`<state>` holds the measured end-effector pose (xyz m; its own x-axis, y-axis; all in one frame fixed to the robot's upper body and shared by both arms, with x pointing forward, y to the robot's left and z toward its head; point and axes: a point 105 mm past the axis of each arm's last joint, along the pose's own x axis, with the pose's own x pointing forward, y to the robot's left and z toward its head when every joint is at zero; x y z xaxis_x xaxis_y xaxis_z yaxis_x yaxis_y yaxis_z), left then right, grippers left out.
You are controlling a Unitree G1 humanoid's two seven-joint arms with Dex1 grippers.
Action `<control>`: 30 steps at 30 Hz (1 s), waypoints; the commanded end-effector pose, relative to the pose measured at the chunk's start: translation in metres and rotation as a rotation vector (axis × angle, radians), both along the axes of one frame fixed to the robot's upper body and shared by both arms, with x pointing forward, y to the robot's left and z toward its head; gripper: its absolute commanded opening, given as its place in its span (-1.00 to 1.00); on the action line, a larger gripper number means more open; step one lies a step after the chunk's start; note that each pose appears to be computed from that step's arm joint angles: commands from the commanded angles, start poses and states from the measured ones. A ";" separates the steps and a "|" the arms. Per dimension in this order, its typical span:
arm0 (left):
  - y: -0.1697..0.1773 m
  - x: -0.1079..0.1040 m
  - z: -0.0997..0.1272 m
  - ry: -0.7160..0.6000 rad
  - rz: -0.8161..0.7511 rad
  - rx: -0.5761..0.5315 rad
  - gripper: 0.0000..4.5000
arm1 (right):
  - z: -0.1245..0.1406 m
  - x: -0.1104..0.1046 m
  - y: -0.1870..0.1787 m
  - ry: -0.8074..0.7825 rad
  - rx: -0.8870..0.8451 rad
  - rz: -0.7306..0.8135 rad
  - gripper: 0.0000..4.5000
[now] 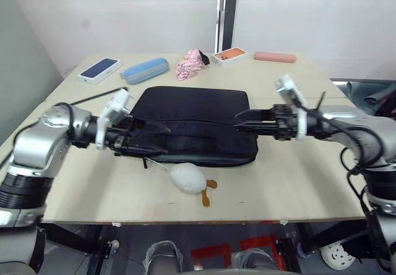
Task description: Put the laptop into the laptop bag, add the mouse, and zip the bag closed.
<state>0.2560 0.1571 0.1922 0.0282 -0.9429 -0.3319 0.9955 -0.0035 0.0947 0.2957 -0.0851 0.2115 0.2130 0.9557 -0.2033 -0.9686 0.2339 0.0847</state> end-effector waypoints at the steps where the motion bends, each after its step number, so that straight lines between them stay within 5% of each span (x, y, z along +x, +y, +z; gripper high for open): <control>1: -0.004 -0.012 -0.015 -0.052 -0.079 0.068 0.45 | -0.007 0.020 0.024 -0.067 -0.048 0.008 -0.75; 3: 0.000 -0.015 -0.026 -0.061 -0.091 0.103 0.45 | -0.014 0.029 0.040 -0.074 -0.069 0.027 -0.99; 10: 0.014 -0.010 -0.049 -0.092 -0.023 0.105 0.45 | -0.048 0.046 0.074 -0.063 -0.178 0.072 -0.99; 19: 0.008 -0.009 -0.066 -0.075 0.009 0.053 0.45 | -0.060 0.066 0.098 -0.105 -0.267 0.058 -0.99; 24: 0.004 -0.004 -0.067 -0.079 0.021 0.029 0.45 | -0.049 0.072 0.098 -0.013 -0.170 0.026 -0.99; 30: -0.001 0.001 -0.070 -0.081 0.017 0.023 0.45 | -0.108 0.076 0.075 0.036 -0.443 -0.020 -0.99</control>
